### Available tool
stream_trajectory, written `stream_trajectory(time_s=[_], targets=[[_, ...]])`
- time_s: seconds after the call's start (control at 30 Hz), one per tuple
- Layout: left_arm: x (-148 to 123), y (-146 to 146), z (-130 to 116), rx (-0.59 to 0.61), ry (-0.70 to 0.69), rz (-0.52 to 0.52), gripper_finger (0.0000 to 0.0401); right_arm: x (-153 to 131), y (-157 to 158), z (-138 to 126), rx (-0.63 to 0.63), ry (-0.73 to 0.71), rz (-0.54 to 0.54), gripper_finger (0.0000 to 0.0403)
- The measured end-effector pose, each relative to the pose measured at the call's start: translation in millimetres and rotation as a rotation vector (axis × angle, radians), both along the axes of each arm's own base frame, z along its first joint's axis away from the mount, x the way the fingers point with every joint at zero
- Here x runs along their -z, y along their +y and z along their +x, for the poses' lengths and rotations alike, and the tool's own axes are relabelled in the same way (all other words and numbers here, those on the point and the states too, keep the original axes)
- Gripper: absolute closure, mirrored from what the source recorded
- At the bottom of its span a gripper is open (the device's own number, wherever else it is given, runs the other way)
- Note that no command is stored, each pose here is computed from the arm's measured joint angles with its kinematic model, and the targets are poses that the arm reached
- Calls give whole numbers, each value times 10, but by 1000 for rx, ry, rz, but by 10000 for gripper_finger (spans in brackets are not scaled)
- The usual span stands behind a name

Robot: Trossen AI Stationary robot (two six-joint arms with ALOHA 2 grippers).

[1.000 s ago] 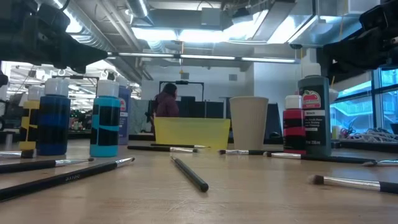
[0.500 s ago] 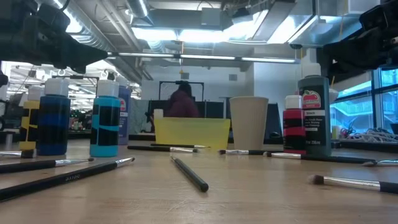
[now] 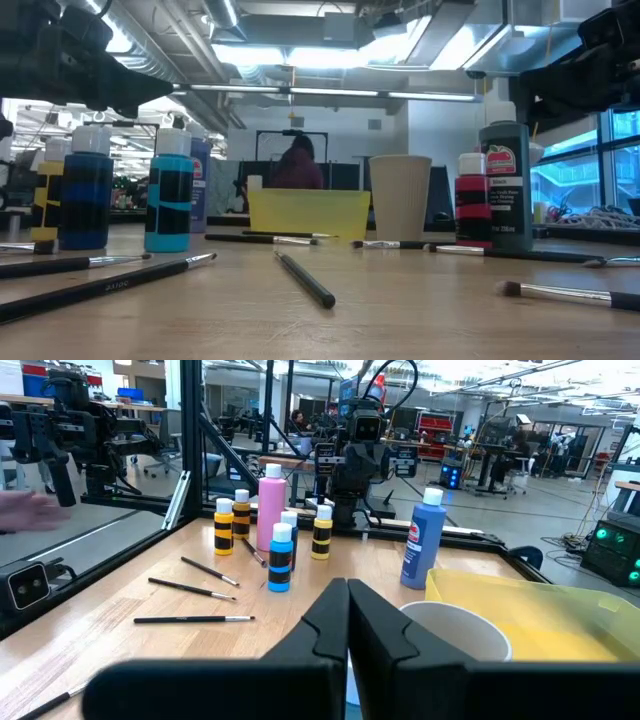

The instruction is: Pick & Place Paint Supplies

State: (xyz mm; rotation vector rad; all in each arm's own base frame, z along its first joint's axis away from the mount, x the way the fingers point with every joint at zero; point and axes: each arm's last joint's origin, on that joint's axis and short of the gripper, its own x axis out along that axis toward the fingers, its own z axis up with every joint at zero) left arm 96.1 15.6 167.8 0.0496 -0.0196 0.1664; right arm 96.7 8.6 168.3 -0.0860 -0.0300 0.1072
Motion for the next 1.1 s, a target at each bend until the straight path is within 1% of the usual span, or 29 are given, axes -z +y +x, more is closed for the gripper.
stream_trajectory(time_s=[0.2,0.33,0.43,0.5,0.6,0.77,0.87,0.97,1.1], targets=[[-1,0,0,0,0,0,395,-1,0,0,0,-1,0,396],[0,0,0,0,0,0,395,-83,-1,-6,1,-81,-6,396],[0,0,0,0,0,0,395,-85,-1,-6,0,-86,-7,396],[-13,0,0,0,-12,7,395,-84,4,-7,-19,-77,54,396],[-30,0,-1,-2,-22,51,395,-83,11,-8,-48,-65,136,396],[-31,0,-1,-4,-12,121,395,-97,5,-8,-34,-77,186,396],[-30,0,-1,-5,-11,123,395,-109,5,-10,-35,-89,201,396],[-30,0,-1,-4,-14,102,395,-128,-13,-11,24,-113,220,394],[-41,2,-2,-11,-26,103,391,-126,-16,-10,30,-107,279,373]])
